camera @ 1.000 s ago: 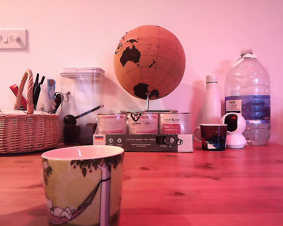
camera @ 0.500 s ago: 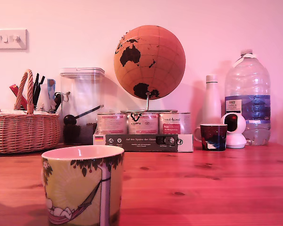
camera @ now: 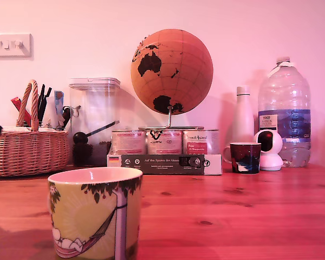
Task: Pick up the coffee capsules on the table and drop them inside the coffee cup
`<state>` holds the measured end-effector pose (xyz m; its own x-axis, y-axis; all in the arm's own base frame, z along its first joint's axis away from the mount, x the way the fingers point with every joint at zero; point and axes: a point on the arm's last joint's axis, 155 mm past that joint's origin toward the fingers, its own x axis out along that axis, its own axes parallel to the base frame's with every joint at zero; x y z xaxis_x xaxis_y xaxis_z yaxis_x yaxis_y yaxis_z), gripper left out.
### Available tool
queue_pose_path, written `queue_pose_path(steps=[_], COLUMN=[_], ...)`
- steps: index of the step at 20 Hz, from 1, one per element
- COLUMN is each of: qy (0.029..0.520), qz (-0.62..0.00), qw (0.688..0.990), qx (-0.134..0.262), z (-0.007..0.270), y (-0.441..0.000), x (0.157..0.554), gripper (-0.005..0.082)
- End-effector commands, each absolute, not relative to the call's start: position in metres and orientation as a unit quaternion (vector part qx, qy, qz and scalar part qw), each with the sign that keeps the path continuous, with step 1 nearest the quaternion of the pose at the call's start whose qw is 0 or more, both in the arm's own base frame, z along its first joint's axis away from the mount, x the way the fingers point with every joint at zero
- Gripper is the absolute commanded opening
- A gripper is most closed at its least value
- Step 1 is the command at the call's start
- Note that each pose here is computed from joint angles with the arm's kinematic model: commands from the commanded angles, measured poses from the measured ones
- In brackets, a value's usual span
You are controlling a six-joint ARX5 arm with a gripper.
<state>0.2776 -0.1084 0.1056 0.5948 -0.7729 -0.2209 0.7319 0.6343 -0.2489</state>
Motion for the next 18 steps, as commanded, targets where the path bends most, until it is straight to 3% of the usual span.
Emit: queue_pose_path(steps=[1,3,4,6,7,8,18], qy=[0.153,0.154,0.153,0.149,0.149,0.144,0.142], qz=[-0.427,-0.426,-0.424,-0.416,-0.417,-0.424,-0.473], qw=[0.890,0.891,0.892,0.897,0.896,0.894,0.869], qx=[-0.048,-0.039,-0.034,-0.023,-0.021,-0.008,0.033], z=[0.101,0.098,0.099,0.099,0.099,0.099,0.083], y=[-0.108,-0.107,-0.107,-0.107,-0.109,-0.113,-0.139], x=[0.282,0.287,0.288,0.293,0.293,0.292,0.280], gripper=[0.0050,0.0107,0.0209,0.0562,0.0675,0.0713,0.0712])
